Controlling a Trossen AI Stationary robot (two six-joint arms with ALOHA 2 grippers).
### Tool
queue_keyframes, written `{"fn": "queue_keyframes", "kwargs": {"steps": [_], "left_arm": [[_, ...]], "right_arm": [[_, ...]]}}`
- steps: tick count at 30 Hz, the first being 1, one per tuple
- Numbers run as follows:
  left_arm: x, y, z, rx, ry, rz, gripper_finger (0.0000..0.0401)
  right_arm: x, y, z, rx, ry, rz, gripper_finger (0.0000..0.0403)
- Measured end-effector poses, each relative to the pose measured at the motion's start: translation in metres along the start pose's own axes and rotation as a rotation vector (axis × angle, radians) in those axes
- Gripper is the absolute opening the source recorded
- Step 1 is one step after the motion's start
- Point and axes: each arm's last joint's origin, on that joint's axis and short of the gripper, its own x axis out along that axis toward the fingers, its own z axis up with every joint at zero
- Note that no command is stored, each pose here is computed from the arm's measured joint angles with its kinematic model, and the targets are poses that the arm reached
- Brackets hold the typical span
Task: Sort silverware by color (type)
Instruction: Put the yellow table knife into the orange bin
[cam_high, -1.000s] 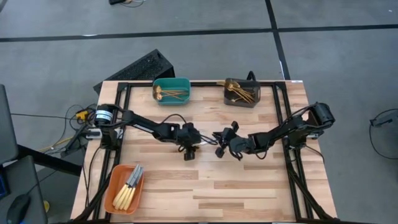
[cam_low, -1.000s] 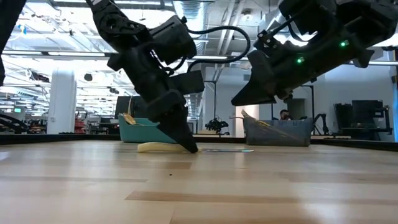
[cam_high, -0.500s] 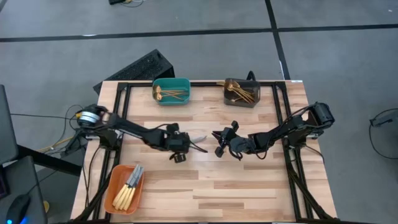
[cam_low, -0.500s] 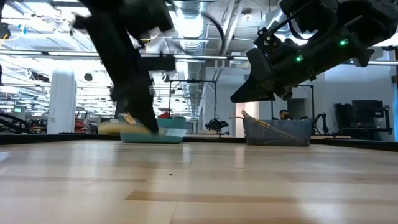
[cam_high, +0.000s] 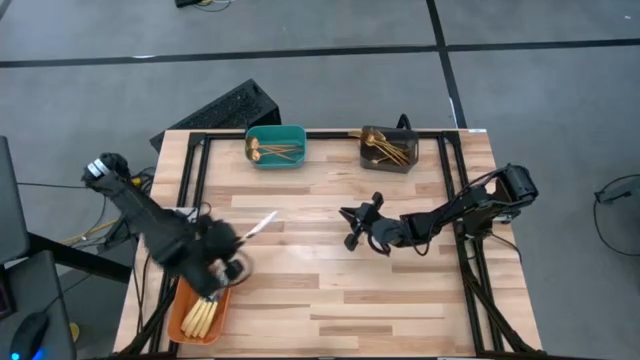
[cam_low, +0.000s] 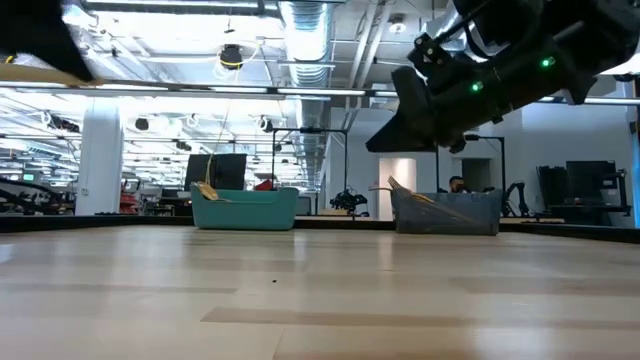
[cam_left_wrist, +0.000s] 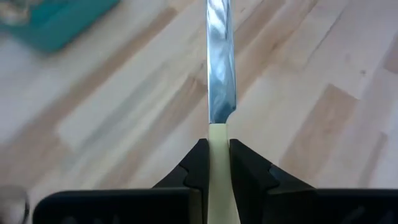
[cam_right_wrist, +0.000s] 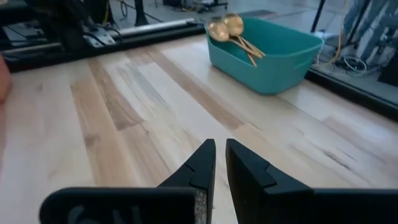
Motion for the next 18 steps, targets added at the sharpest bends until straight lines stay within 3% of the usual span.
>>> {"fn": "queue_keyframes", "kwargs": {"steps": [8, 18], "left_arm": [[-0.036, 0.008, -0.054, -0.183, 0.070, -0.007, 0.0030], [-0.024, -0.021, -0.104, -0.119, 0.082, 0.054, 0.0031]], "right_arm": [[0.000, 0.002, 0.005, -0.006, -0.044, 0.013, 0.0065], [0.005, -0.004, 0.008, 0.009, -0.051, -0.001, 0.0065]]}}
